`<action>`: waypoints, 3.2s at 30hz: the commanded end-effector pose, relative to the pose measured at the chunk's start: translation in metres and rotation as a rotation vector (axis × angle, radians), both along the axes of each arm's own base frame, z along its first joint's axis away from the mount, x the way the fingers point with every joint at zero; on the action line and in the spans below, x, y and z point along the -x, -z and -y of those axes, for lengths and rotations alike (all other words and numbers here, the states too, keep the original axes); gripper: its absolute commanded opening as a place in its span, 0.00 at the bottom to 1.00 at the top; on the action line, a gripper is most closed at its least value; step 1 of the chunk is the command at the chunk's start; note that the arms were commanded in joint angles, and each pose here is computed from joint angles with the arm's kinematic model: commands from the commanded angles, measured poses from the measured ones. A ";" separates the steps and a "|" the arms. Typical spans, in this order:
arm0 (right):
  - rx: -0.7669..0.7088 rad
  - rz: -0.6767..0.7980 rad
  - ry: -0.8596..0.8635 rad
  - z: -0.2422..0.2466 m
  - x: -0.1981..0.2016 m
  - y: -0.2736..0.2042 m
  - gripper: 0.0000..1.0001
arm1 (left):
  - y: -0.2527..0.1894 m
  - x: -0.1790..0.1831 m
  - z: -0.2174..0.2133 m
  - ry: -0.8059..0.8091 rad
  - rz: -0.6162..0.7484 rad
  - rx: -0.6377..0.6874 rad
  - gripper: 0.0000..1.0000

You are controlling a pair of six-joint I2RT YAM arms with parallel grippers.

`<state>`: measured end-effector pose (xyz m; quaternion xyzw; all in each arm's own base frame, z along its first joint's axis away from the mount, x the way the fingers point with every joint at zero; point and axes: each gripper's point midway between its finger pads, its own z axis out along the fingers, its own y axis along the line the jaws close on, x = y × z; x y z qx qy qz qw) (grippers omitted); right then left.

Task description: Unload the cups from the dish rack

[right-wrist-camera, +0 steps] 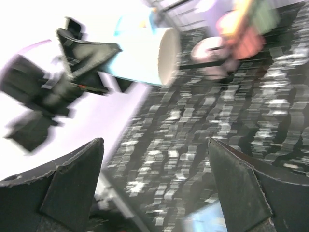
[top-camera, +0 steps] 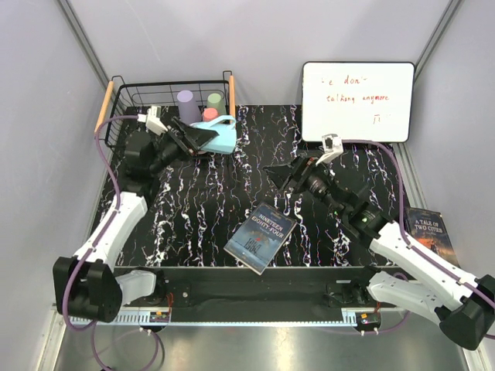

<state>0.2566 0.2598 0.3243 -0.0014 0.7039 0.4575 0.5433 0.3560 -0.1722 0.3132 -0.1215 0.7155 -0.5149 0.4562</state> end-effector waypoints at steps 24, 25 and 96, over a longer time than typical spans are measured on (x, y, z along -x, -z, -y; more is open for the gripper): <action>-0.300 0.183 -0.385 -0.045 0.048 -0.065 0.93 | -0.076 0.138 0.075 0.446 0.332 0.262 0.00; -0.295 0.177 -0.387 -0.048 0.046 -0.062 0.94 | -0.074 0.141 0.078 0.451 0.325 0.262 0.00; 0.513 -0.973 1.010 0.356 -0.188 0.147 0.00 | 0.139 0.080 0.000 -0.164 -0.432 -0.441 0.99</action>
